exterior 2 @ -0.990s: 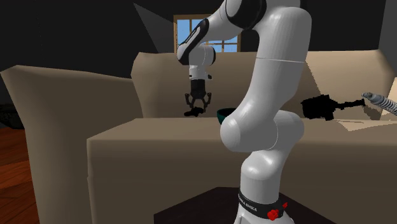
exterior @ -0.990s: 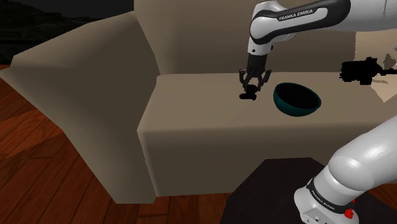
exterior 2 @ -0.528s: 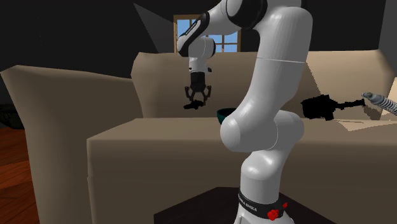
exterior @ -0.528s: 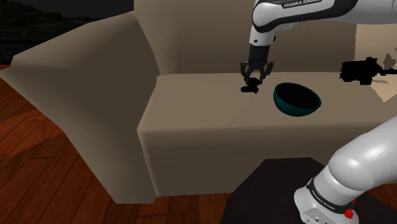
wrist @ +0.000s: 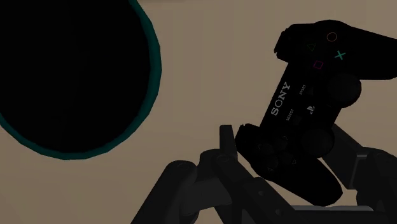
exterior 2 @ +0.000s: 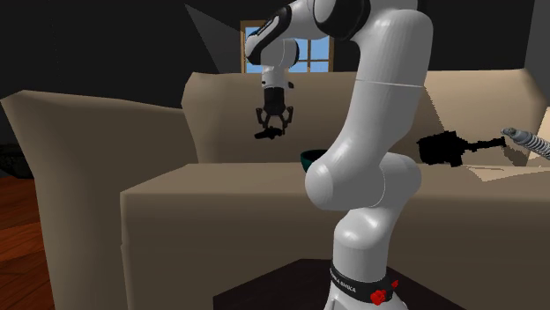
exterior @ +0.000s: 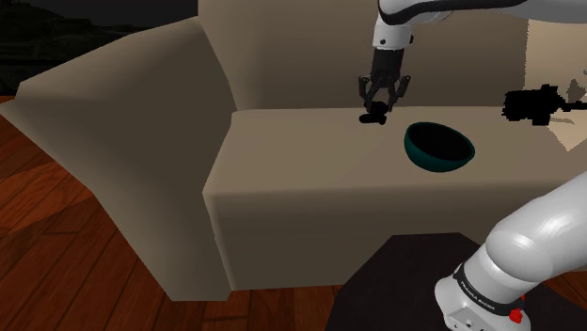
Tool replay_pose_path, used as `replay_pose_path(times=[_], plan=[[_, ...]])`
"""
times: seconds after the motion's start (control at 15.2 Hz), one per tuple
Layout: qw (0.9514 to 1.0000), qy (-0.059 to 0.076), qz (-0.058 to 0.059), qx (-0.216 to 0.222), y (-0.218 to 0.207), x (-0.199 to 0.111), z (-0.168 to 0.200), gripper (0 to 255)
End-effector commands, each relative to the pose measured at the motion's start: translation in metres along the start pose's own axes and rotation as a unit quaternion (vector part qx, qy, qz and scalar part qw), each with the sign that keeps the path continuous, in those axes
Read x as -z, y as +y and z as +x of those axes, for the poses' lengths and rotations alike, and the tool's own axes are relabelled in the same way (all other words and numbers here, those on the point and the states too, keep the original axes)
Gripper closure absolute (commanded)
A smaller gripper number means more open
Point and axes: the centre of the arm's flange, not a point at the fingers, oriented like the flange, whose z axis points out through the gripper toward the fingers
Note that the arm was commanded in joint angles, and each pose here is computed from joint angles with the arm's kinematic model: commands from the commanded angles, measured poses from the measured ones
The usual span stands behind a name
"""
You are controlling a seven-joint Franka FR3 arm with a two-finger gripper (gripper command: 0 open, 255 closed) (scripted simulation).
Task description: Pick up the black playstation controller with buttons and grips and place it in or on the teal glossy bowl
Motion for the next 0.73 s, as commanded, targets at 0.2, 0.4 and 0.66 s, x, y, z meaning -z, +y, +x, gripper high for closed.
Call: replay_pose_path(times=[0.2, 0.4, 0.66], plan=[[1.0, 0.0, 0.0, 0.0, 0.014, 0.018, -0.004, 255], [1.0, 0.0, 0.0, 0.0, 0.053, 0.017, -0.009, 255], [1.0, 0.0, 0.0, 0.0, 0.105, 0.016, -0.016, 255]])
